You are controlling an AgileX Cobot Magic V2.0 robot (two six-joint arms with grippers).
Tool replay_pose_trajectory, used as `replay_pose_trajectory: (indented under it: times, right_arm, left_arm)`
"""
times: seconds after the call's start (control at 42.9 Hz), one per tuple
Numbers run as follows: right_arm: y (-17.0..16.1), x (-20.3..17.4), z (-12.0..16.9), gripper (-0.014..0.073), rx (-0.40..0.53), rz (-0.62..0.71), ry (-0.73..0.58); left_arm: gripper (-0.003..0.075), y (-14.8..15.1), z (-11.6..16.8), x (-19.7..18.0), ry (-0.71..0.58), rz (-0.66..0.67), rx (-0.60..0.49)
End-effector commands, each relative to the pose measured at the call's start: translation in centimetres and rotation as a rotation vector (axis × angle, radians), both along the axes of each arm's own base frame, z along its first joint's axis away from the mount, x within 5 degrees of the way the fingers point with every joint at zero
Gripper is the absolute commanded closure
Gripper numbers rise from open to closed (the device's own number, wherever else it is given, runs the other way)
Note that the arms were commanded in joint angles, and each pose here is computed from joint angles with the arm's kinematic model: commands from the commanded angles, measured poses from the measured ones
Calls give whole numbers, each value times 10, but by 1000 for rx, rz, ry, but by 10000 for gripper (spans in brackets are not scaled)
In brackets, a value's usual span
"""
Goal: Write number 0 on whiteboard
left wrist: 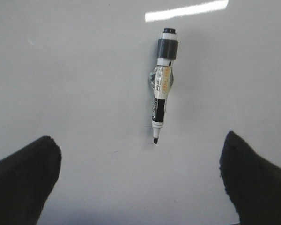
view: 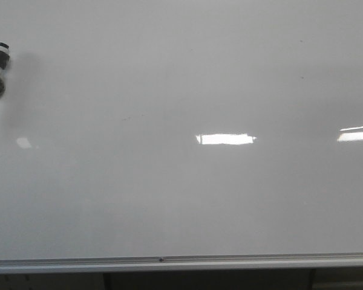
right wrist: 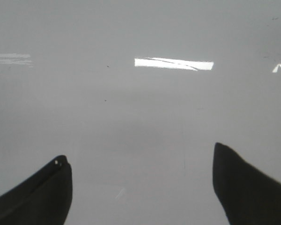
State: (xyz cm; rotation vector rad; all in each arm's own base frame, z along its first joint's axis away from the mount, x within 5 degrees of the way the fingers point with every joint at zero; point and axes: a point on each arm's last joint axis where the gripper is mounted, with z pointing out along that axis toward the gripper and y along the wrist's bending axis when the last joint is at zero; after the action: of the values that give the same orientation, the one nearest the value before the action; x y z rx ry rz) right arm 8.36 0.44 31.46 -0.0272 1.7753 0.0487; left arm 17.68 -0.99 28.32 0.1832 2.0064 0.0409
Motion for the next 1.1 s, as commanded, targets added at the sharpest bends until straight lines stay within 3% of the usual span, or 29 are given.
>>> replay_pose_trajectory:
  times: [0.0, 0.467, 0.793, 0.933, 1.073]
  right_arm:
    - [-1, 2, 17, -36, 2, -10, -93]
    - [-1, 2, 17, -36, 2, -10, -93]
    - [-1, 2, 17, -36, 2, -10, -93]
    - [-1, 2, 17, -36, 2, -10, -93]
    - [-1, 2, 17, -36, 2, -10, -93]
  left_arm:
    - [60, -8, 9, 32, -68, -29, -8]
    - [60, -30, -43, 130, 104, -79, 29]
    - [64, -32, -57, 148, 115, -79, 30]
    - [140, -32, -55, 150, 82, -78, 27]
    - [296, -32, -55, 149, 86, -78, 27]
